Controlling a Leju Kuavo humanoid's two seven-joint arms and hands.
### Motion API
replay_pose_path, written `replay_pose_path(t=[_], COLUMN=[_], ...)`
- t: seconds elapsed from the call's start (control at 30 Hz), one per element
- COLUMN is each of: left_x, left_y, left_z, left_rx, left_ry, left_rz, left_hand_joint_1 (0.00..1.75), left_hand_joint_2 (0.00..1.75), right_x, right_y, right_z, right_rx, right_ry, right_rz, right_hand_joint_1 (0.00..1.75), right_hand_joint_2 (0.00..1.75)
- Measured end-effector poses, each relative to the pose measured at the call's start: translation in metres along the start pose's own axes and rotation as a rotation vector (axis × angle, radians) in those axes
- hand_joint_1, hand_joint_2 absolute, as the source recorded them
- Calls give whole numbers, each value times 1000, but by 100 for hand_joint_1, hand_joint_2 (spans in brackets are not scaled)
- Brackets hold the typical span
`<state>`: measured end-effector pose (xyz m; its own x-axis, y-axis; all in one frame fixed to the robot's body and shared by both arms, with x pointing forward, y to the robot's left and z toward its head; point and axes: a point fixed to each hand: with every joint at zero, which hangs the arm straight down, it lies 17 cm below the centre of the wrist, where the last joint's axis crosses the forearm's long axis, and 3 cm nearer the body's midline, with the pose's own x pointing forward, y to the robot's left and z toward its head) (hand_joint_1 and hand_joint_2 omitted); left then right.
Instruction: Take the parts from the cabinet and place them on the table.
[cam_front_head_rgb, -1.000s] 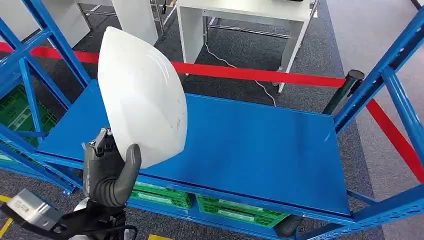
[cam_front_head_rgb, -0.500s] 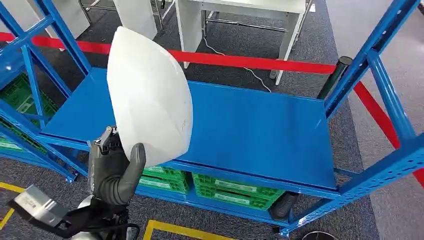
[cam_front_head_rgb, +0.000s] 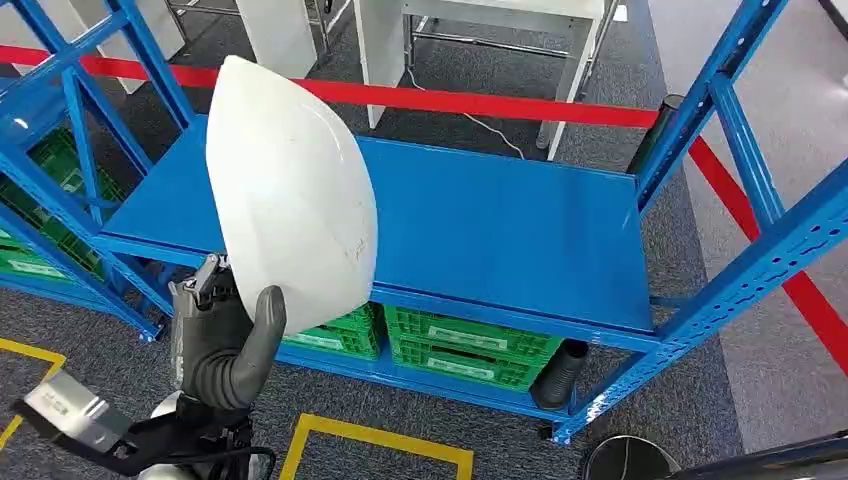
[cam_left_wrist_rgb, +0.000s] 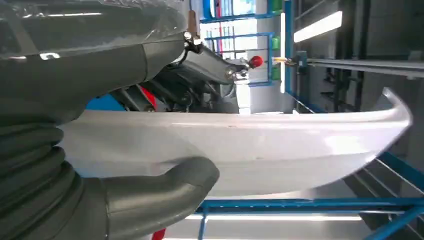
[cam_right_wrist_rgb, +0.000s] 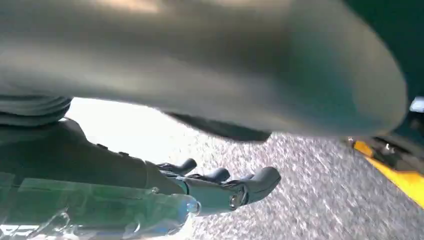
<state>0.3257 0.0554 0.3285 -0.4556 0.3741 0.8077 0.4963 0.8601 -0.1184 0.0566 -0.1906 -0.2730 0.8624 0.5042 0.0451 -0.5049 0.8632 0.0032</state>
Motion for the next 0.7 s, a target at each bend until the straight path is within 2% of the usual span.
replay_pose_path(t=[0.7], left_x=[-16], left_y=[3], left_z=[16], left_rx=[13], left_ry=[66], left_rz=[-17], left_hand_joint_1=[175], left_hand_joint_2=[175], right_x=[-1], right_y=[-1], right_z=[0], right_rx=[10], right_ry=[1], right_rz=[4], right_hand_joint_1=[0], right_hand_joint_2=[0])
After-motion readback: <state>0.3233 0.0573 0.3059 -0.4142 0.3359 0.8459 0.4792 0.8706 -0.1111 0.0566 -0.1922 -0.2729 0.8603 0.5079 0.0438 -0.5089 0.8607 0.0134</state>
